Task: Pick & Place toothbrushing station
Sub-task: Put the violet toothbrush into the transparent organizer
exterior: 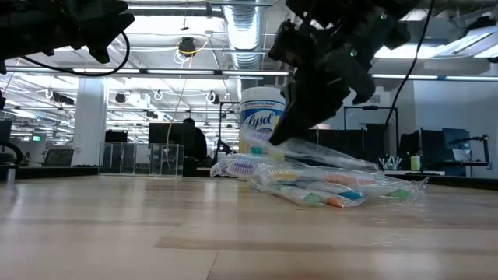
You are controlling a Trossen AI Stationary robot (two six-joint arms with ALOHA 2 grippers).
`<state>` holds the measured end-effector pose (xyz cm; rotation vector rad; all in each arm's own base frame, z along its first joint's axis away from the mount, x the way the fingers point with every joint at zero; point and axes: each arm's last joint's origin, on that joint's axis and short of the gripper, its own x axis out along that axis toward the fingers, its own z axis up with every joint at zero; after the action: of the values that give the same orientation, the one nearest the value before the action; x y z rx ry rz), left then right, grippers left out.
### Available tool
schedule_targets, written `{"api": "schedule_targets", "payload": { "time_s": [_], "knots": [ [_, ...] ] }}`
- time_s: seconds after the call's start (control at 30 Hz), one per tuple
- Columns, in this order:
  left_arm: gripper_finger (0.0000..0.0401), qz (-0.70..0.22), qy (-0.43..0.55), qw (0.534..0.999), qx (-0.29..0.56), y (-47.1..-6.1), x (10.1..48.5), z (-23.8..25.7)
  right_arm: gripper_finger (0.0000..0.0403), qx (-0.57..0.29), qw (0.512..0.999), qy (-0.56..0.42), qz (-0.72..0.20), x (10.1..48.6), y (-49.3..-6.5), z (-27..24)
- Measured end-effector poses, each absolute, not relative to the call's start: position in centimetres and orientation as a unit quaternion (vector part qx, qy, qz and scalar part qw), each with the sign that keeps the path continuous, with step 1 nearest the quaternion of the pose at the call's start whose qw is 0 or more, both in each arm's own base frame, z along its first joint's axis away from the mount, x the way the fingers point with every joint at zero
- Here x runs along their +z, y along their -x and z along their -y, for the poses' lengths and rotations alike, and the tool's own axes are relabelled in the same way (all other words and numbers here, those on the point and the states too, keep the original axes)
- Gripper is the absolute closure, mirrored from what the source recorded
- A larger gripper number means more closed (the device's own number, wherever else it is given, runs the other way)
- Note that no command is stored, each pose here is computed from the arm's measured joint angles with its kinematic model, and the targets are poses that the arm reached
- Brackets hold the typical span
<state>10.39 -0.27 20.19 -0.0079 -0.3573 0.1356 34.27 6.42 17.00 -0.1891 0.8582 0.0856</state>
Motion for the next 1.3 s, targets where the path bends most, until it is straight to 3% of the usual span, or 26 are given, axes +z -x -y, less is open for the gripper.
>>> {"api": "schedule_targets", "payload": {
  "time_s": [0.33,0.67,1.0,1.3],
  "knots": [
    [0.0266,0.176,0.004,0.982,0.068,-10.5,20.2,0.3,0.0403,0.052,0.936,0.13,-0.322,22.6,-36.8,-6.4],
    [0.0266,0.175,0.004,0.982,0.069,-10.5,20.1,0.3,0.0403,0.019,0.981,0.127,-0.148,27.8,-39.3,-4.5],
    [0.0266,0.18,0.019,0.981,0.066,-10.5,20.2,0.3,0.0403,0.051,0.995,0.083,-0.017,30.3,-40.0,-2.0],
    [0.0266,0.187,0.019,0.98,0.065,-11.9,20.3,0.4,0.0403,0.066,0.995,0.066,0.023,30.9,-40.1,-1.6]
  ]
}}
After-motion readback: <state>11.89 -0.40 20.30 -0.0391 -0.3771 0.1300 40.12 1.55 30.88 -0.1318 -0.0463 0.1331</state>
